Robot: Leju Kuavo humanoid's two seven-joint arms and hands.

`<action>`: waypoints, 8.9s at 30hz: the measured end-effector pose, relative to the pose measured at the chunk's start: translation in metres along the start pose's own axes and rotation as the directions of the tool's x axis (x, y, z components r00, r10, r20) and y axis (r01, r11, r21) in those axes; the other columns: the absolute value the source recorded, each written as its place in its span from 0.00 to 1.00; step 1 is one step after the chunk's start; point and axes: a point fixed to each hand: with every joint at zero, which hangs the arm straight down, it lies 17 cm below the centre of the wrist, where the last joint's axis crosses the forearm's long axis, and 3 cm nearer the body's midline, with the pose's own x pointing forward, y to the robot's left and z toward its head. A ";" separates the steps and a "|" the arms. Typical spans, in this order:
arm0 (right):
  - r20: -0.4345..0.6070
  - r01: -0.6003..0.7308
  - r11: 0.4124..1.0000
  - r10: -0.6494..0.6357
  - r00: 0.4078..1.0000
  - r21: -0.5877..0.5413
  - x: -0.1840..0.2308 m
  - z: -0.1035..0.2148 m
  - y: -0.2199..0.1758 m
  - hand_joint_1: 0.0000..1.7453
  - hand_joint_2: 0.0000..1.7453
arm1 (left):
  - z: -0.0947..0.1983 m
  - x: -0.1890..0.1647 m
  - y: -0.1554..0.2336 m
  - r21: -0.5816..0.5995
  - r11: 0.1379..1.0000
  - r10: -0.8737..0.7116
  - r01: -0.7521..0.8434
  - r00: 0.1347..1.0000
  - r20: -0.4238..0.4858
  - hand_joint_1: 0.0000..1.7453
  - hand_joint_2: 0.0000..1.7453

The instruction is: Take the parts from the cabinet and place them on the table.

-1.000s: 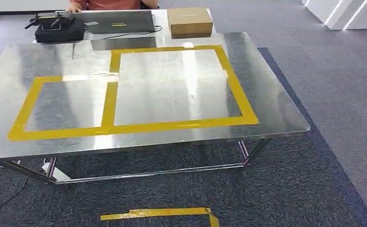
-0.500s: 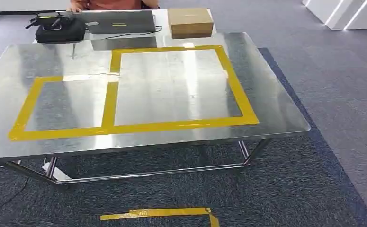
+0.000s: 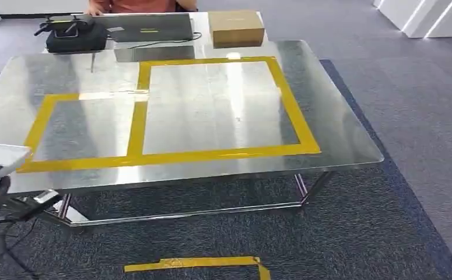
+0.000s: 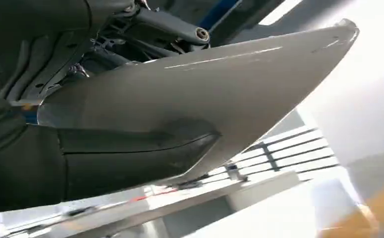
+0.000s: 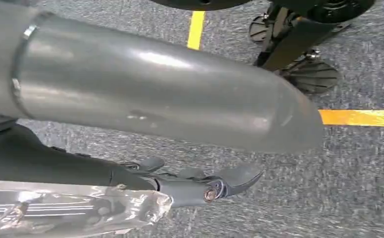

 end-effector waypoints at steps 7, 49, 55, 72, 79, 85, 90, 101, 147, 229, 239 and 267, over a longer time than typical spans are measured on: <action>-0.016 -0.014 1.000 0.013 1.000 -0.004 -0.004 0.000 -0.005 0.00 0.00 | -0.025 0.144 -0.002 -0.034 0.997 0.075 -0.068 0.965 0.253 1.00 1.00; -0.001 -0.037 0.999 0.037 0.999 0.036 -0.003 0.001 0.004 0.00 0.00 | -0.010 0.298 0.016 -0.006 0.999 0.043 -0.046 0.867 0.496 1.00 1.00; 0.012 -0.037 0.998 0.037 0.999 0.049 0.000 0.001 0.008 0.00 0.00 | -0.023 0.292 0.022 -0.005 0.997 0.072 -0.078 0.886 0.458 1.00 1.00; 0.021 -0.039 0.997 0.037 0.999 0.069 0.004 0.001 0.016 0.00 0.00 | -0.031 0.319 0.029 -0.053 0.983 0.180 -0.175 0.878 0.444 1.00 1.00; 0.020 -0.038 0.997 0.036 0.999 0.073 0.004 0.001 0.017 0.00 0.00 | -0.028 0.333 0.025 -0.093 0.970 0.244 -0.226 0.868 0.432 1.00 1.00; 0.013 -0.037 0.996 0.036 0.999 0.076 0.005 0.001 0.018 0.00 0.00 | -0.028 0.346 0.025 -0.112 0.963 0.271 -0.247 0.862 0.429 1.00 1.00; 0.022 -0.041 0.996 0.040 0.999 0.081 0.009 0.000 0.020 0.00 0.00 | -0.031 0.355 0.028 -0.126 0.954 0.300 -0.273 0.855 0.423 1.00 1.00; 0.030 -0.048 0.995 0.045 0.999 0.090 0.014 0.000 0.022 0.00 0.00 | -0.039 0.369 0.036 -0.133 0.949 0.316 -0.287 0.848 0.426 1.00 1.00; 0.026 -0.064 0.994 0.062 0.998 0.092 0.008 0.000 0.019 0.00 0.00 | -0.015 0.127 -0.092 -0.274 0.959 -0.043 0.073 0.993 0.114 1.00 1.00; 0.084 -0.103 0.995 0.102 0.991 0.005 0.013 -0.001 -0.003 0.00 0.00 | 0.007 0.265 0.025 0.037 0.998 0.036 -0.059 0.896 0.443 0.00 0.00; 0.084 -0.105 0.994 0.105 0.991 -0.002 0.014 -0.002 -0.006 0.00 0.00 | 0.012 0.268 0.024 0.034 0.998 0.035 -0.057 0.890 0.455 0.00 0.00; 0.067 -0.132 0.991 0.132 0.989 -0.004 0.011 -0.002 -0.004 0.00 0.00 | 0.038 0.250 -0.001 -0.047 0.998 0.066 -0.050 0.896 0.439 0.00 0.00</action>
